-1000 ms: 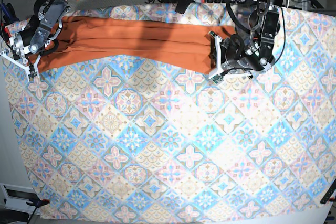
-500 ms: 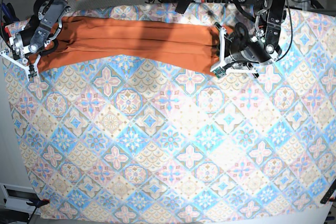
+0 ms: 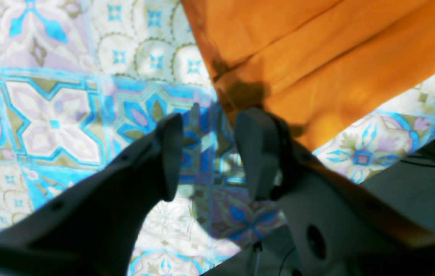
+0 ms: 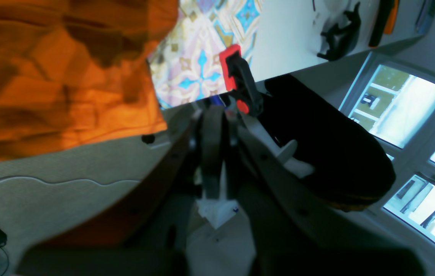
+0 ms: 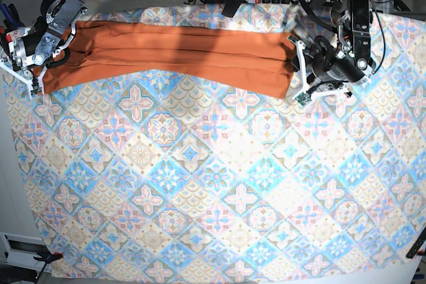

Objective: Fold the T-shirt properly
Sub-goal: 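Grasp the end of the folded orange strip with the left gripper, then regrip the opposite end of the strip with the right gripper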

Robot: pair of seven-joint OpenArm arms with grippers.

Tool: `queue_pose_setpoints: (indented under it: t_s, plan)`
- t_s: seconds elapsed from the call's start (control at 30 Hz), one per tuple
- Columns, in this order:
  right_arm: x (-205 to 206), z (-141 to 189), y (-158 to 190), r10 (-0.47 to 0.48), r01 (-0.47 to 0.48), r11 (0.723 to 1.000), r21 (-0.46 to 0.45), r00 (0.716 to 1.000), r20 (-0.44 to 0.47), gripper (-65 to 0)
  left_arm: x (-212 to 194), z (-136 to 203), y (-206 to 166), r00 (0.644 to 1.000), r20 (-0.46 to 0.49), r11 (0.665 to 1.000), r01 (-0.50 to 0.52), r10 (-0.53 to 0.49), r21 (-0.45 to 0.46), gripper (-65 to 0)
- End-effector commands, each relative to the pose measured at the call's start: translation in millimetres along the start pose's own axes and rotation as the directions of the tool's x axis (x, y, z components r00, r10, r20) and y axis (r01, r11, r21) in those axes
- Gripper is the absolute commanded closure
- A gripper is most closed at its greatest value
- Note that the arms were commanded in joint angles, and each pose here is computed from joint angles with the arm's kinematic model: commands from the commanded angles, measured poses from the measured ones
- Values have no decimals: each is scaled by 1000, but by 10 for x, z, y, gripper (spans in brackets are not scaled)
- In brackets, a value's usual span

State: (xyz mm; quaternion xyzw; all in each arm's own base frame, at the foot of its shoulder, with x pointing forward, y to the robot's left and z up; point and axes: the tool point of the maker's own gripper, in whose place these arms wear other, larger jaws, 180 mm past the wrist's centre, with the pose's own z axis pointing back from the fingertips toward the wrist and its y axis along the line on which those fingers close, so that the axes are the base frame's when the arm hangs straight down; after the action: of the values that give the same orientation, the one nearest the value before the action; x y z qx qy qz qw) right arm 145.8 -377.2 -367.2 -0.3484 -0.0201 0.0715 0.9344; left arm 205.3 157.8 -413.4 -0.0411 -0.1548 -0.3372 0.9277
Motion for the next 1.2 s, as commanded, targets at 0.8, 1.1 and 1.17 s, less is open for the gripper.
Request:
queue_pose_setpoints:
  t_s: [0.8, 1.1, 1.17]
  plan:
    - [686, 255, 99, 69, -67, 998, -14, 985, 160, -7, 324, 142, -6, 985, 164, 996, -41, 54, -78, -258]
    - [632, 38, 579, 99, -113, 986, 121, 989, 111, -4, 284, 160, 58, 987, 152, 998, -33, 42, -62, -258]
    - [680, 36, 656, 83, -105, 982, 155, 986, 144, -4, 284, 160, 58, 987, 152, 998, -33, 42, -62, -258]
